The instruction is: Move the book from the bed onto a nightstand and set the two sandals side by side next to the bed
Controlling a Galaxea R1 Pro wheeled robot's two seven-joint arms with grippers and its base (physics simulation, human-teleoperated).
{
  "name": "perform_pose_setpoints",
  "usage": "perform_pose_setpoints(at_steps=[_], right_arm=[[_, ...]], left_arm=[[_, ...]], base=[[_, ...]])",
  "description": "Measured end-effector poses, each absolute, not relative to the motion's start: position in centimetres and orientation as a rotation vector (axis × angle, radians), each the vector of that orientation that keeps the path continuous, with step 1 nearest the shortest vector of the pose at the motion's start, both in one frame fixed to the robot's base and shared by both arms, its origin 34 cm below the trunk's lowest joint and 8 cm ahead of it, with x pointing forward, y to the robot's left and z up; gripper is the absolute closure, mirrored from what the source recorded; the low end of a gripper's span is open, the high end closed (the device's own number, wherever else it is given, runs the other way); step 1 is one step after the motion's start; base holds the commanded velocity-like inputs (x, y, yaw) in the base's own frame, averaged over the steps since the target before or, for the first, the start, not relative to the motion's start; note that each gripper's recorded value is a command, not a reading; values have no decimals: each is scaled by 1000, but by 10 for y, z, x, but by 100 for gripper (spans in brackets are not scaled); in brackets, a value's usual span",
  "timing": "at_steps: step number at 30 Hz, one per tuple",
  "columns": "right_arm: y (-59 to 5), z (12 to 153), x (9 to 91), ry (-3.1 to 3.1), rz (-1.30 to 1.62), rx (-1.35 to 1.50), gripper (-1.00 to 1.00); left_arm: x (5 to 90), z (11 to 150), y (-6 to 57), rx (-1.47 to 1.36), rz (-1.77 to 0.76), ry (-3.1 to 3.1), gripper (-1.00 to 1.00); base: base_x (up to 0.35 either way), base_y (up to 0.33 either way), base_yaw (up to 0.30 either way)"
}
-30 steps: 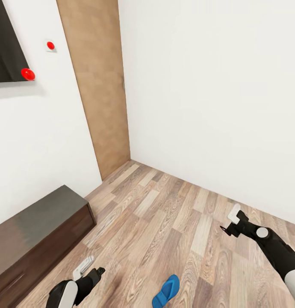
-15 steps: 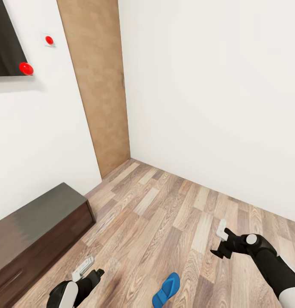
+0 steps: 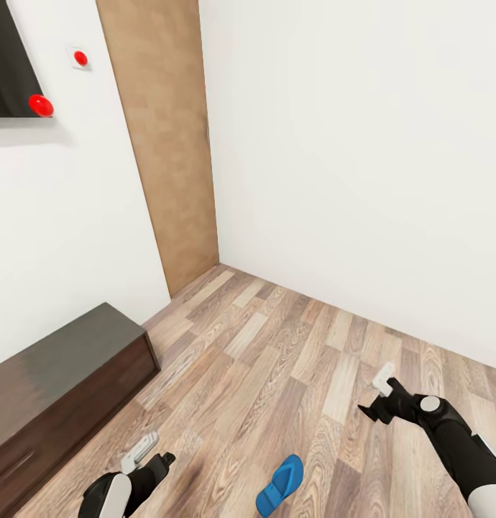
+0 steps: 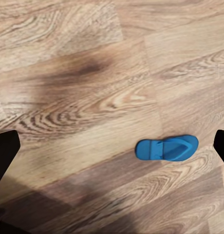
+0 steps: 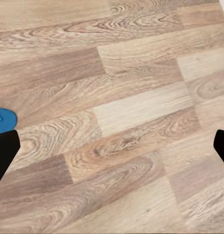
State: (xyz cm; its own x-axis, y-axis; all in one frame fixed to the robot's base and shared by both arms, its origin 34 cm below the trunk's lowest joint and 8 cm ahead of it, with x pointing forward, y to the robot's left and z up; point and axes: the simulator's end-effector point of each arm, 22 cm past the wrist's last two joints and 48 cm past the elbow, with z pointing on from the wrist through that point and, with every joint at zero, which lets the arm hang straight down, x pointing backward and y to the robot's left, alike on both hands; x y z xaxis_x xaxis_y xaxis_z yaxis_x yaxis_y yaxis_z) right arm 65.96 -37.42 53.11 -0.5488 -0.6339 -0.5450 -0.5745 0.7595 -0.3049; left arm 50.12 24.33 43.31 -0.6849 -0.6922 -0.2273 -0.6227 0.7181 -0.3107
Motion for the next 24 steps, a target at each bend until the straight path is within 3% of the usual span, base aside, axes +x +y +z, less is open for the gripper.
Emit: perform_pose_setpoints(at_steps=[8,16,24], right_arm=[[-406,550,690,2180,-286,-927,-100],[-441,570,707,2116,-430,-1262,-100],[-452,547,690,2117,-468,-1526,-100]], left_arm=[[503,421,242,-1010,-302,2588,-100],[515,431,245,-940,-304,2525,-100],[548,481,207,-703,-395,2457,-100]], base=[[0,0,0],[0,0,0],[0,0,0]])
